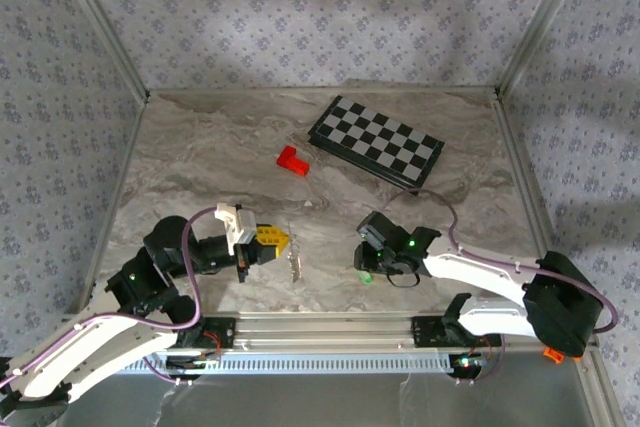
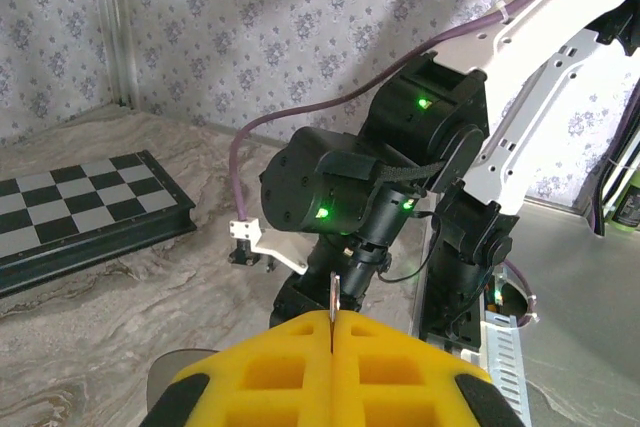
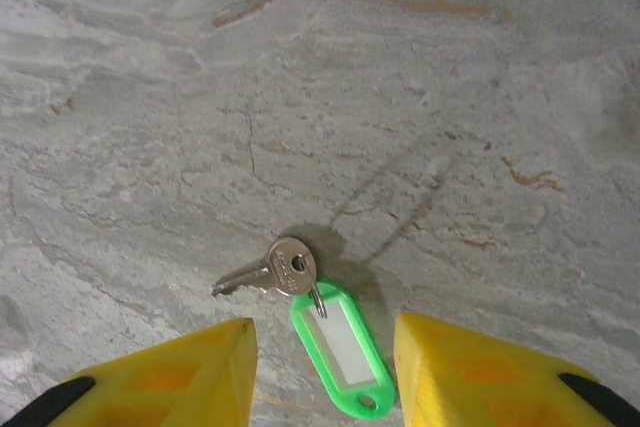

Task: Put the keys on the keyring

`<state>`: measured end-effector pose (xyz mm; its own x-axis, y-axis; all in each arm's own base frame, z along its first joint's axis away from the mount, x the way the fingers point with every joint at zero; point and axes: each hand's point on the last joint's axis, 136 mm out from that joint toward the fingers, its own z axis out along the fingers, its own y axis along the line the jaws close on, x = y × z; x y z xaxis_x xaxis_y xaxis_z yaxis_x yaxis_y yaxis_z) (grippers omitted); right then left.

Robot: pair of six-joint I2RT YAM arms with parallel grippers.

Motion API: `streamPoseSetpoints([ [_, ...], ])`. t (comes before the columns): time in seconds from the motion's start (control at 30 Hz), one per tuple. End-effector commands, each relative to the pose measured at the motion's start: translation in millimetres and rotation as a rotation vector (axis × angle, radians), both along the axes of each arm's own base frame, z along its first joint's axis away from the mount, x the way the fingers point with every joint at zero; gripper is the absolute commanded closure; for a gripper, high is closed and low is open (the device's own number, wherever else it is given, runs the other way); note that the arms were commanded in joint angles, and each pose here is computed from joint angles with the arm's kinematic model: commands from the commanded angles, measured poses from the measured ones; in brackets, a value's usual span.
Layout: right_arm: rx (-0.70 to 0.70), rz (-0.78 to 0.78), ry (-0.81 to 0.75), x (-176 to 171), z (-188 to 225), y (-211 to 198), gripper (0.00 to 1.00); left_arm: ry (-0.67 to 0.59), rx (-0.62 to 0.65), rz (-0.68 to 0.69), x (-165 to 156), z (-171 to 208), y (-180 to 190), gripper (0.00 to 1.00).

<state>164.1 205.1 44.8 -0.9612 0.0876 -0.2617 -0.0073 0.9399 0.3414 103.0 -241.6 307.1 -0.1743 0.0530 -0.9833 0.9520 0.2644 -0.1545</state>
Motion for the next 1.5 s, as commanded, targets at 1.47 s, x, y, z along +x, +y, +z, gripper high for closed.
streamPoseSetpoints([
  [1.47, -0.135, 0.117, 0.030, 0, -8, 6, 0.99, -0.063, -0.087, -0.025, -8, 30, 4, 1.00],
])
